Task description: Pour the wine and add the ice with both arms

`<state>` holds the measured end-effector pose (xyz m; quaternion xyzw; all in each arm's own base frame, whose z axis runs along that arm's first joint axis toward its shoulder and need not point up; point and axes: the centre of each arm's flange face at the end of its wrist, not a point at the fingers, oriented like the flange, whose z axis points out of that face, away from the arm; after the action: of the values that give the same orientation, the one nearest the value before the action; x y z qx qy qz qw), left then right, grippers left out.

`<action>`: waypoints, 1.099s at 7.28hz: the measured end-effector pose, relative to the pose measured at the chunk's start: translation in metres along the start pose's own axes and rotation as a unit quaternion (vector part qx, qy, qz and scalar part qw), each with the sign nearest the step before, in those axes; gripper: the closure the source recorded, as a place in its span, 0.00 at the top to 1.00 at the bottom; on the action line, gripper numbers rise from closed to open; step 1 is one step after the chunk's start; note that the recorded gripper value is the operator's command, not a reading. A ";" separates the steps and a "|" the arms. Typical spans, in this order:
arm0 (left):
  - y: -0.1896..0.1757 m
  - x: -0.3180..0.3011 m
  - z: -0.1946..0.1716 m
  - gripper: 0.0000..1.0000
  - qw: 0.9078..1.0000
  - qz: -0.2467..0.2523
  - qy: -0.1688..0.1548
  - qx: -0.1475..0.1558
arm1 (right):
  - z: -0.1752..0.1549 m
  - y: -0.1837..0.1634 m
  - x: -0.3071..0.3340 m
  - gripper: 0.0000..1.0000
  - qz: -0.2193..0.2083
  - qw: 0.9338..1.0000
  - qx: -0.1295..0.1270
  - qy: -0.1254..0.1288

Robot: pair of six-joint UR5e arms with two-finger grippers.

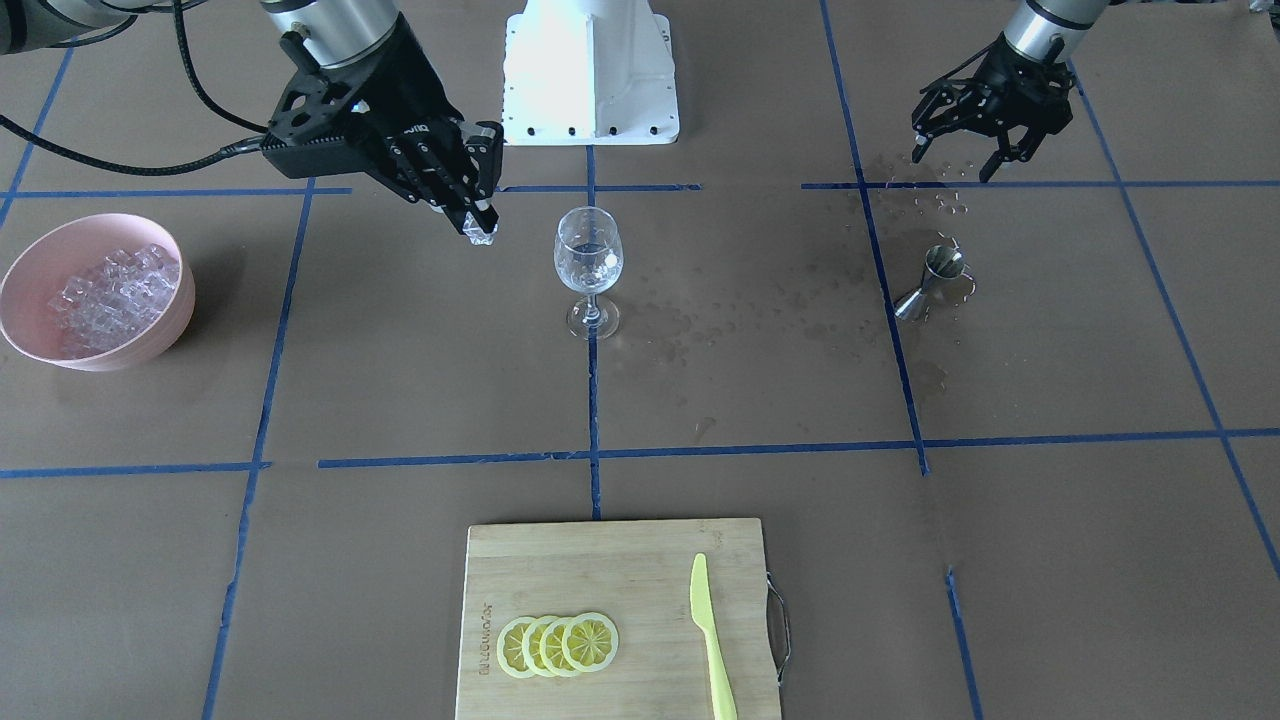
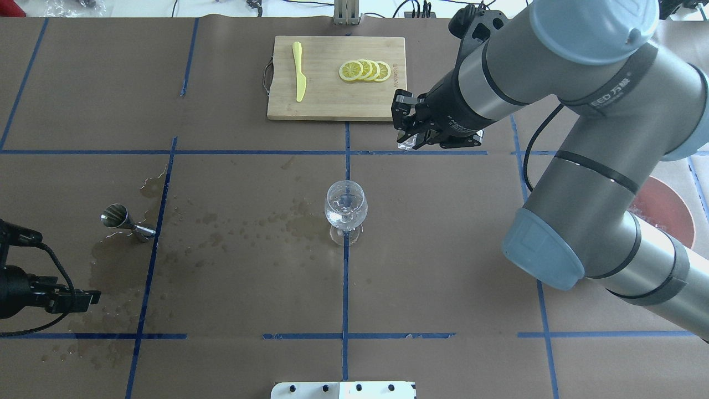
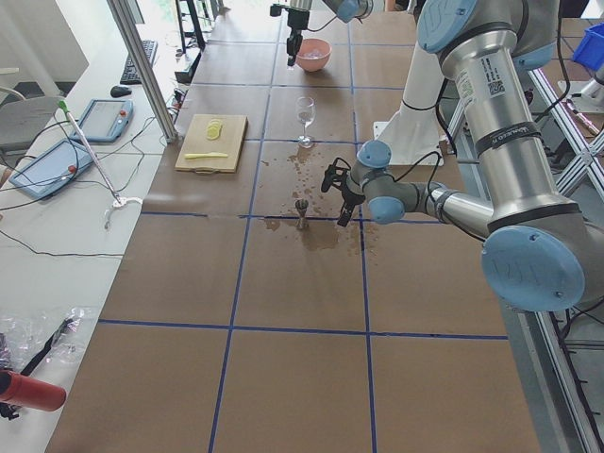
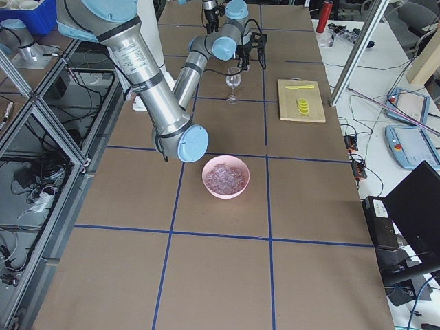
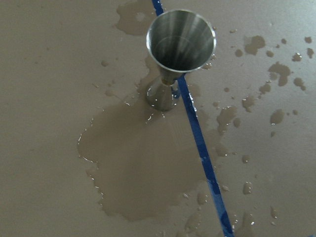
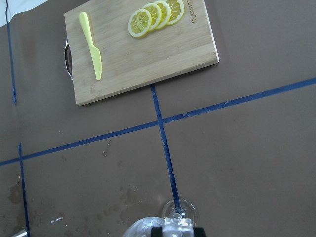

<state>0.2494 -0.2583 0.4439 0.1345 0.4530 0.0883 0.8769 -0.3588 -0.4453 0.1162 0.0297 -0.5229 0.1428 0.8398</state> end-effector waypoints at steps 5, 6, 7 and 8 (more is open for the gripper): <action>-0.051 0.042 -0.085 1.00 0.998 -0.041 0.055 -0.014 | 0.039 0.042 -0.034 0.00 -0.011 1.000 -0.018 0.006; -0.067 0.046 -0.093 1.00 0.997 -0.049 0.055 -0.002 | 0.047 0.056 -0.038 0.00 -0.011 1.000 -0.021 0.008; -0.081 0.049 -0.100 1.00 0.997 -0.057 0.052 0.009 | 0.054 0.068 -0.040 0.00 -0.011 1.000 -0.023 0.010; -0.093 0.051 -0.107 1.00 0.997 -0.061 0.048 0.018 | 0.060 0.077 -0.041 0.00 -0.013 1.000 -0.024 0.012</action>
<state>0.1948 -0.3154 0.3160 0.1180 0.5037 0.0323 0.8552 -0.4486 -0.3923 0.0990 0.0147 -0.5159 0.1195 0.8482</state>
